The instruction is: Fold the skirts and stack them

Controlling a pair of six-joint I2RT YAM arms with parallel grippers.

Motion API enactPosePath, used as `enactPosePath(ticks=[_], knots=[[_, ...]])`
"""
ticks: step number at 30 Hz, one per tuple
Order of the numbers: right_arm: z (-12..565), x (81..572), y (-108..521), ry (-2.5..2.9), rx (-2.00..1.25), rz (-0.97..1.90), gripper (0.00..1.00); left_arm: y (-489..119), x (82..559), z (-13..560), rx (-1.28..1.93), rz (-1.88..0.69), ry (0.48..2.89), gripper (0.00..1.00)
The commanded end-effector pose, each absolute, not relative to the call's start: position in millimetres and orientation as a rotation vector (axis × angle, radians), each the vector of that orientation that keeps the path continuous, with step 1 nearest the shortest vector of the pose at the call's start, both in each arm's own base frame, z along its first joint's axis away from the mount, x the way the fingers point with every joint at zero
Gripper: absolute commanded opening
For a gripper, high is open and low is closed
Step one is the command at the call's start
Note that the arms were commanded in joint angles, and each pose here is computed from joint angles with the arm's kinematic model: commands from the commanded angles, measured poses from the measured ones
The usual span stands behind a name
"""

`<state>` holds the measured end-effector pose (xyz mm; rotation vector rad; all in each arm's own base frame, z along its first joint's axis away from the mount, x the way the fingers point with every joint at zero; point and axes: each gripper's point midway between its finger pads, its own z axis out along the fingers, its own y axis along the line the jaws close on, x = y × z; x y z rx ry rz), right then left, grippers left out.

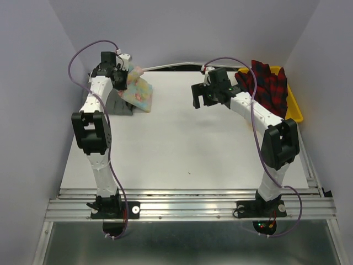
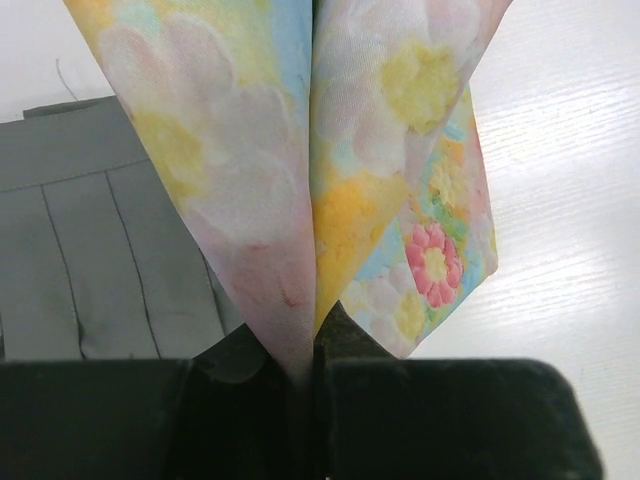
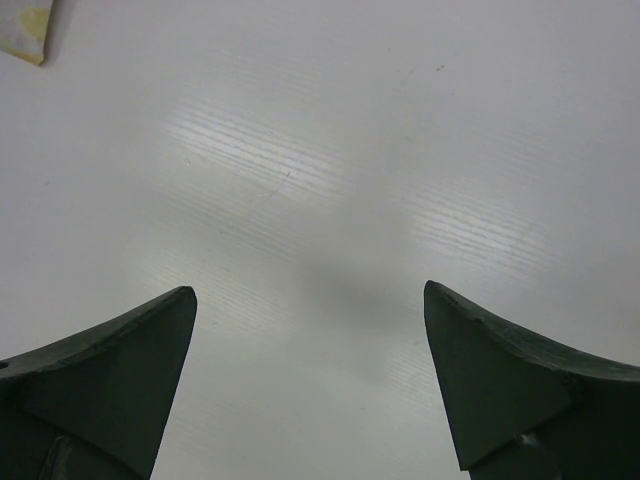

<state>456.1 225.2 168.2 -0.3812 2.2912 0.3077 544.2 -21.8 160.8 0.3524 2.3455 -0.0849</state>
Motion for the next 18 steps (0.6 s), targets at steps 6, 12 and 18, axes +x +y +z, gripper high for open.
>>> enactPosePath(ticks=[6, 12, 18], knots=[[187.2, 458.3, 224.0, 2.228, -0.381, 0.301, 1.00, 12.7, 550.4, 250.0, 0.295, -0.090, 2.146, 0.00], [178.6, 458.1, 223.8, 2.245, -0.387, 0.295, 1.00, 39.0, 556.2, 229.2, 0.249, -0.165, 2.159, 0.00], [168.4, 456.5, 223.1, 2.272, -0.398, 0.287, 1.00, 76.4, 565.3, 186.9, 0.200, -0.218, 2.216, 0.00]])
